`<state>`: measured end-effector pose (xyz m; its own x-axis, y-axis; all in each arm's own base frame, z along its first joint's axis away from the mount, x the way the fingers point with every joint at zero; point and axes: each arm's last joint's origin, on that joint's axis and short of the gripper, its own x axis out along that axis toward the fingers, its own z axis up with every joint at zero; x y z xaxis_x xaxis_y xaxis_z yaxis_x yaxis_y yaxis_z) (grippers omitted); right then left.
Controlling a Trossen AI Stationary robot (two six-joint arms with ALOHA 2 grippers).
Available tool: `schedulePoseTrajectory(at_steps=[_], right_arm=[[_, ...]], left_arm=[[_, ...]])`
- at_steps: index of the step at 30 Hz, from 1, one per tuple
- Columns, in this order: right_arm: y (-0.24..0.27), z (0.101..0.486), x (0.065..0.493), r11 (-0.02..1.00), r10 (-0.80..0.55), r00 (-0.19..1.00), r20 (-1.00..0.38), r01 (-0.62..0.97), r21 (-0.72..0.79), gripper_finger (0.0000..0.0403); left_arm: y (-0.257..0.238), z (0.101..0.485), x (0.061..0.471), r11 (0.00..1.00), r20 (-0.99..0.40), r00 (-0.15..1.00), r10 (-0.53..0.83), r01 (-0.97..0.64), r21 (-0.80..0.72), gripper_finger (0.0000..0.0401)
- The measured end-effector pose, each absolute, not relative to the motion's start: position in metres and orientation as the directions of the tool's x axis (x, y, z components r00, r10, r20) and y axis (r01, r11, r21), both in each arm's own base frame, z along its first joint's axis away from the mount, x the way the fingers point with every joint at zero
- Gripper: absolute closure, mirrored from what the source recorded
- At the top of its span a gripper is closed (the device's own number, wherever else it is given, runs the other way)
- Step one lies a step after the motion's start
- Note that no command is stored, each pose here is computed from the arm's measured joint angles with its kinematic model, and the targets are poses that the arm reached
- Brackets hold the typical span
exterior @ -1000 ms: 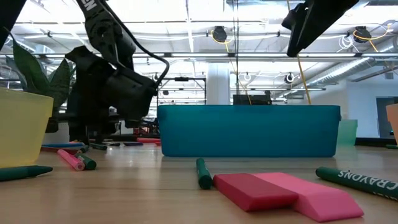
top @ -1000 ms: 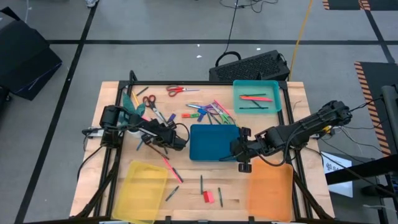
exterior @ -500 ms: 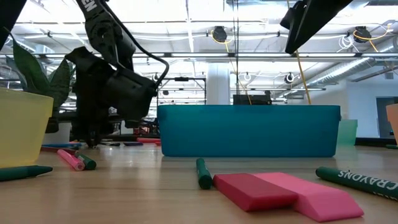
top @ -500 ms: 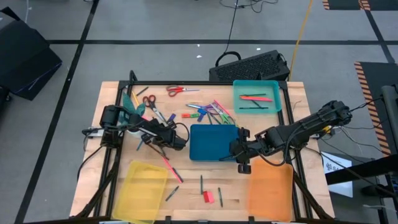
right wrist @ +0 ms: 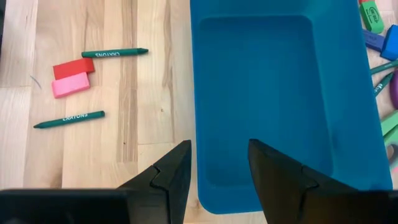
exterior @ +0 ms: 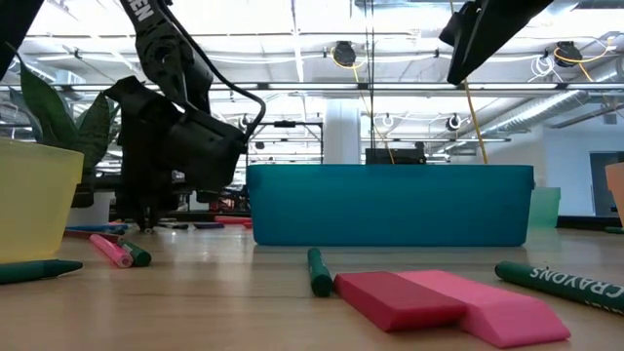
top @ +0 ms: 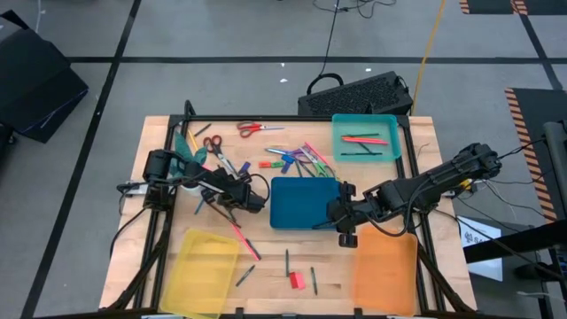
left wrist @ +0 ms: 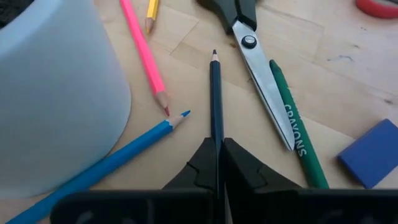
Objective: Sort crayons/erasers/pens/pencils in bins
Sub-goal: Put the dark blue pencil into the green bin
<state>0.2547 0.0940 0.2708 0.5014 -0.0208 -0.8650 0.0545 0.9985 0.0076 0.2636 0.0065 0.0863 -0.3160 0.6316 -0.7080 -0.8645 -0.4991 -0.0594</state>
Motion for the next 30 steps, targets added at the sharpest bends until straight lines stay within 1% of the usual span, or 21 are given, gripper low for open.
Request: schedulePoseTrajectory(at_steps=[6, 11, 19, 23, 30], right_arm=[[0.094, 0.271, 0.256, 0.999, -0.018, 0.51, -0.86, 0.052, 0.01, 0.0252], [0.094, 0.271, 0.256, 0.999, -0.018, 0.511, -0.859, 0.053, 0.01, 0.0252], [0.095, 0.271, 0.257, 0.998, -0.018, 0.525, -0.851, 0.057, 0.013, 0.0252], [0.095, 0.264, 0.258, 0.998, -0.012, 0.541, -0.841, 0.055, 0.021, 0.0252], [0.094, 0.25, 0.256, 0.998, -0.013, 0.532, -0.847, 0.064, 0.024, 0.0252]], left_arm=[[0.004, 0.091, 0.267, -0.477, -0.721, -0.298, 0.625, -0.878, -0.051, 0.039], [0.004, 0.103, 0.269, -0.471, -0.749, -0.248, 0.614, -0.877, -0.096, 0.0391], [0.003, 0.131, 0.268, -0.371, -0.753, -0.153, 0.64, -0.92, -0.128, 0.04], [0.003, 0.142, 0.266, -0.333, -0.757, -0.127, 0.641, -0.935, -0.125, 0.0394], [0.001, 0.138, 0.264, -0.321, -0.769, -0.142, 0.623, -0.943, -0.085, 0.039]])
